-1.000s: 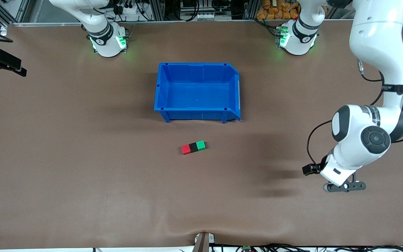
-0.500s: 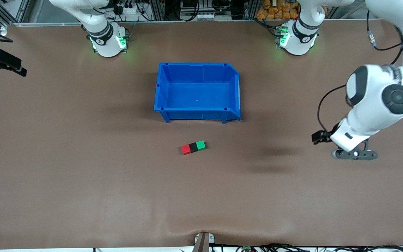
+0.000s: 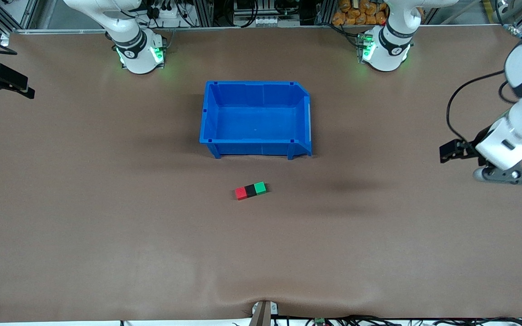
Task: Attach green and red cubes to black cube
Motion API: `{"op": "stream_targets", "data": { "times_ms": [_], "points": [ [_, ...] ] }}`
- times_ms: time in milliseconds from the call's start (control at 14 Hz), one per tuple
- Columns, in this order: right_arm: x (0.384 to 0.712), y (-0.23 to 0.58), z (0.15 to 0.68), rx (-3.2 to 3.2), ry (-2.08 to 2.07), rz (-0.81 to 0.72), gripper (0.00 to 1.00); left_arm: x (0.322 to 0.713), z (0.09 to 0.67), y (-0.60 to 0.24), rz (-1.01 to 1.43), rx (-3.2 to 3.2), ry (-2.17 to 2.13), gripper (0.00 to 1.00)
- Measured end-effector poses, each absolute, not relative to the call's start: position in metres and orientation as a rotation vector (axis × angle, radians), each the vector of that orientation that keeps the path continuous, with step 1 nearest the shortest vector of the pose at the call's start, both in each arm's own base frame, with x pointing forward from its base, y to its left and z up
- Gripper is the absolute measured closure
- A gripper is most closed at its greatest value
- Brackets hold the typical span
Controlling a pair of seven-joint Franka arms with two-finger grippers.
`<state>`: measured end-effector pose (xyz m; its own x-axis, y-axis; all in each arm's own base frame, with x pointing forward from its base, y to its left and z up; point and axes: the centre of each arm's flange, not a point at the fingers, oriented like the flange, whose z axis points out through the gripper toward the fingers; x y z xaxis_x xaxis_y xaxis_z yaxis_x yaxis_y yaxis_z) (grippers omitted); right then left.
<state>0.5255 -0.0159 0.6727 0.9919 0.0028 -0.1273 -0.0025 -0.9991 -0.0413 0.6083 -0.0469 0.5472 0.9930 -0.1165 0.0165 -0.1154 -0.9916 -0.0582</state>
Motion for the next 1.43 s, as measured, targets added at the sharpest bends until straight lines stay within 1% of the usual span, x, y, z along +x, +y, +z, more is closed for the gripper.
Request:
{"op": "stream_targets", "data": {
  "times_ms": [143, 286, 429, 571, 1071, 1429],
  "points": [
    [0.525, -0.016, 0.673, -3.094, 0.0, 0.199, 0.0, 0.595, 0.573, -0.048, -0.041, -3.076, 0.217, 0.0],
    [0.525, -0.016, 0.673, -3.094, 0.0, 0.199, 0.0, 0.574, 0.593, -0.043, 0.03, -3.071, 0.279, 0.0],
    [0.525, -0.016, 0.672, -3.094, 0.0, 0.2, 0.0, 0.557, 0.609, -0.033, 0.073, -3.07, 0.293, 0.0],
    [0.525, -0.016, 0.672, -3.094, 0.0, 0.201, 0.0, 0.548, 0.618, -0.028, 0.073, -3.07, 0.283, 0.0],
    [0.525, -0.016, 0.672, -3.093, 0.001, 0.207, 0.0, 0.543, 0.615, -0.06, 0.08, -3.07, 0.27, 0.0],
    [0.525, -0.016, 0.672, -3.093, 0.001, 0.208, 0.0, 0.543, 0.615, -0.051, 0.088, -3.102, 0.187, 0.0]
  ]
}}
